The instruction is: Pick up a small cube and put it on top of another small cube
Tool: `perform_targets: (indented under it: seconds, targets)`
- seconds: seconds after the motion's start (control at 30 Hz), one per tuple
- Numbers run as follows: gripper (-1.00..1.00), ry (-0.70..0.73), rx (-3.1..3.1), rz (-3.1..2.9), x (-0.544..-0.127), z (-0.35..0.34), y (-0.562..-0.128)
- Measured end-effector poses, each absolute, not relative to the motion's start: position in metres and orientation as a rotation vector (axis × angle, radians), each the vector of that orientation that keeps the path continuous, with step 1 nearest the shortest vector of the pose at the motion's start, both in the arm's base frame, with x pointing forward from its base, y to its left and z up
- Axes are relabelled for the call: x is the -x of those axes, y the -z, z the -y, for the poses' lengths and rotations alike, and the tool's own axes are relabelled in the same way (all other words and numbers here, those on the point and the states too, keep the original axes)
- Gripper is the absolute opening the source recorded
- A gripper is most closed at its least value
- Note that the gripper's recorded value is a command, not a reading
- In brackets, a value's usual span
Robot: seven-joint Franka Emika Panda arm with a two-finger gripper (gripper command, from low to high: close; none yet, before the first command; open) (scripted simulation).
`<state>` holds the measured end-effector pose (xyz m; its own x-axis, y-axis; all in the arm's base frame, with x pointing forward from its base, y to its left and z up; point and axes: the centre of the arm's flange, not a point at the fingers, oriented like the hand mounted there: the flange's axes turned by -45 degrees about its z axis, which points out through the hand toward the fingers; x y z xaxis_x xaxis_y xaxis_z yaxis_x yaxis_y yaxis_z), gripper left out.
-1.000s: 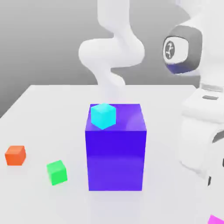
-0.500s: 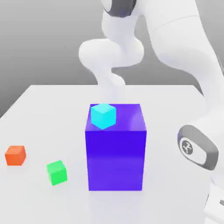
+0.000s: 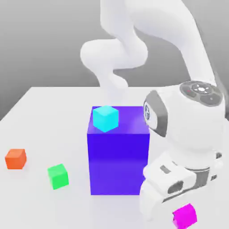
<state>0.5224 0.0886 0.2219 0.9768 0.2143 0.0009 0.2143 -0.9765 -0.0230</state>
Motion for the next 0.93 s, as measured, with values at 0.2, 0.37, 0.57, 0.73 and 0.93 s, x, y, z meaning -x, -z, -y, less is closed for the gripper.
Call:
perform_targets:
  seconds: [0.2,0.37,0.57,0.73,0.93]
  targets:
    - [-1.0,-0.004,3.084,-0.446,-0.484,0.014,-0.236]
    - [-1.0,-0.003,2.911,-1.123,-0.432,0.098,-0.242]
    - [-1.0,-0.001,2.546,-1.825,-0.358,0.162,-0.245]
    - [-1.0,0.004,2.356,-2.079,-0.327,0.181,-0.221]
    - [1.0,0.003,2.349,-2.086,-0.326,0.18,-0.184]
